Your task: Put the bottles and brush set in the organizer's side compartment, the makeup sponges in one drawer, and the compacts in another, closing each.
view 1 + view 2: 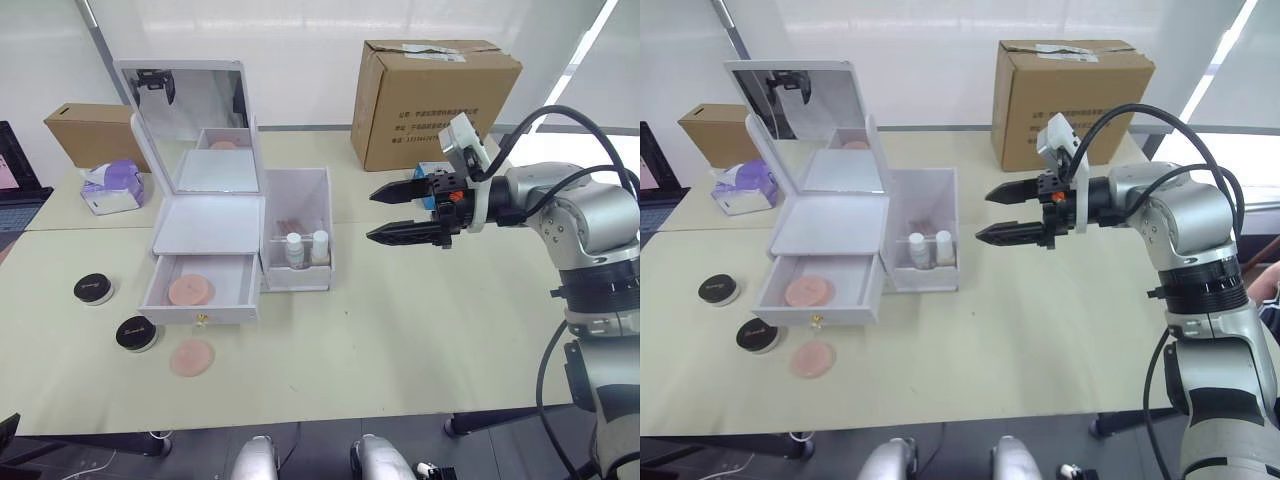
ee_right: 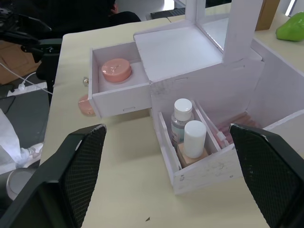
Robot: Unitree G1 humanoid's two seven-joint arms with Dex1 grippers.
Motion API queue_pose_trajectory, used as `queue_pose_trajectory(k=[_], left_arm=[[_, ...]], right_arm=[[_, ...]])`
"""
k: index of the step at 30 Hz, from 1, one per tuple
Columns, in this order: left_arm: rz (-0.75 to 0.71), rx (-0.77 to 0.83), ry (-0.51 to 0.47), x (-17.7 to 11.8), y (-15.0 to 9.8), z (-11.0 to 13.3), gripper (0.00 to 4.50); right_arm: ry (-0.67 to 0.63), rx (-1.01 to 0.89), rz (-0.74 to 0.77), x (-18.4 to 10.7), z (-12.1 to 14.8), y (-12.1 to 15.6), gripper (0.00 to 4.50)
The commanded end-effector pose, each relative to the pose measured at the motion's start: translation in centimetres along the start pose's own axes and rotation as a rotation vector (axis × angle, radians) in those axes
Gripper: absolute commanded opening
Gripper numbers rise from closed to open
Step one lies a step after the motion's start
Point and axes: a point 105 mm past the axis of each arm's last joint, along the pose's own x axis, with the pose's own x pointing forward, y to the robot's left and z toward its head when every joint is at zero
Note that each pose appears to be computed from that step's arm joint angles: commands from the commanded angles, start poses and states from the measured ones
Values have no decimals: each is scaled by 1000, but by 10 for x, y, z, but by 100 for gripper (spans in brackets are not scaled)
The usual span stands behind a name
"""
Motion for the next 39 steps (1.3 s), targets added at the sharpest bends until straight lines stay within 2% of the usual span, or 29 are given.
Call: queue_pose_trajectory(k=[1, 3, 8, 13, 18, 26, 36, 39], left_arm=[[-96, 98, 7, 13, -19, 10, 448], [-197, 114, 35, 22, -44, 1, 448], [-331, 90, 26, 48, -90, -8, 448], [-330, 124, 6, 80, -113, -19, 448], [-318, 39, -5, 112, -136, -18, 448], [-259, 112, 49, 146, -132, -27, 448], [-314, 89, 59, 157, -146, -38, 448], [-311, 99, 63, 158, -146, -40, 356]], right_arm=[[-17, -84, 46, -6, 10, 14, 450], [-25, -78, 49, -8, 10, 20, 450], [-18, -23, 33, -15, 7, 28, 450], [-14, 11, 40, -16, 4, 44, 450], [-7, 33, -9, -20, -2, 50, 450], [1, 42, -53, -24, -2, 54, 450], [2, 34, -73, -22, 1, 57, 450], [2, 33, -76, -21, 2, 56, 450]])
